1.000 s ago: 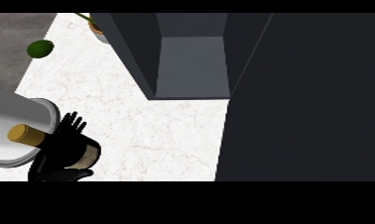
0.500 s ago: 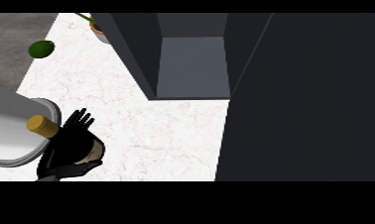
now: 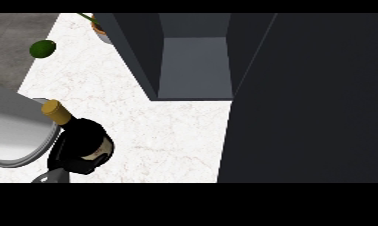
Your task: Pick up the wine, place it into the cabinet and close the cabinet
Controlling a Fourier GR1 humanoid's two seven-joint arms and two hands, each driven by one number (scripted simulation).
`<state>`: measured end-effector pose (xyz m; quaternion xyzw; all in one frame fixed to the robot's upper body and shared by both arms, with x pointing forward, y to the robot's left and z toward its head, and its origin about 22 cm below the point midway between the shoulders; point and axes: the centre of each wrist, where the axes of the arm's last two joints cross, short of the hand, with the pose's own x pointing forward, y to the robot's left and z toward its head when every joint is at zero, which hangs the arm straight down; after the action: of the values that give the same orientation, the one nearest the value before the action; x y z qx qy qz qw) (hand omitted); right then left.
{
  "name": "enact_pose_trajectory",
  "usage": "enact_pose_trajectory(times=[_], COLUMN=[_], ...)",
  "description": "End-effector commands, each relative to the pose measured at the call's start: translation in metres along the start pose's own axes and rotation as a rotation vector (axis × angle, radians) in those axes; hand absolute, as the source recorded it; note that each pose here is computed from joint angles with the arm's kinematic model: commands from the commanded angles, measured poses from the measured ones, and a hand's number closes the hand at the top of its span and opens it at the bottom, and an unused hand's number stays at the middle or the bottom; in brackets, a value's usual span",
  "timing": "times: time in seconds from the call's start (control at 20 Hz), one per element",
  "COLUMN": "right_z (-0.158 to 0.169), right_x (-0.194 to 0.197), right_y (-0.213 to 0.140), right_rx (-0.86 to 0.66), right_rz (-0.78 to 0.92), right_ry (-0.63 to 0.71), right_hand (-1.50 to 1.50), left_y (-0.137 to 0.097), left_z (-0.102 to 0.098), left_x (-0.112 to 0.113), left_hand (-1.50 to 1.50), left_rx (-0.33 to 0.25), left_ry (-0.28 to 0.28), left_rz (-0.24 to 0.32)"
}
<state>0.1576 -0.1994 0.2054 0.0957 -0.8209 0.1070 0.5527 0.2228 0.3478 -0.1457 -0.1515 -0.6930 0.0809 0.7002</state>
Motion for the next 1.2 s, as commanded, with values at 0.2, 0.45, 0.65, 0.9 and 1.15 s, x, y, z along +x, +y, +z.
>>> enact_pose_trajectory(times=[0.2, 0.45, 0.65, 0.9, 1.15], right_z=[0.020, 0.022, 0.018, 0.033, 0.009], right_x=[0.015, 0.002, 0.013, 0.011, -0.004], right_y=[0.001, 0.011, -0.007, -0.003, -0.017], right_rx=[0.001, 0.004, 0.014, 0.016, 0.004], right_rz=[-0.020, -0.032, -0.011, -0.018, -0.023], right_ry=[-0.011, 0.006, -0.016, 0.001, -0.021], right_hand=[-1.50, -1.50, -1.50, -1.50, -1.50], left_y=[-0.022, -0.055, -0.048, -0.057, -0.111], left_z=[-0.021, -0.027, -0.029, -0.031, -0.037], left_x=[-0.006, -0.024, -0.021, -0.013, -0.020], left_hand=[1.50, 1.50, 1.50, 1.50, 1.50], left_rx=[0.052, 0.214, 0.201, 0.136, 0.054], left_ry=[-0.101, -0.138, -0.214, -0.174, -0.172], left_rz=[0.117, 0.149, 0.144, 0.182, 0.146])
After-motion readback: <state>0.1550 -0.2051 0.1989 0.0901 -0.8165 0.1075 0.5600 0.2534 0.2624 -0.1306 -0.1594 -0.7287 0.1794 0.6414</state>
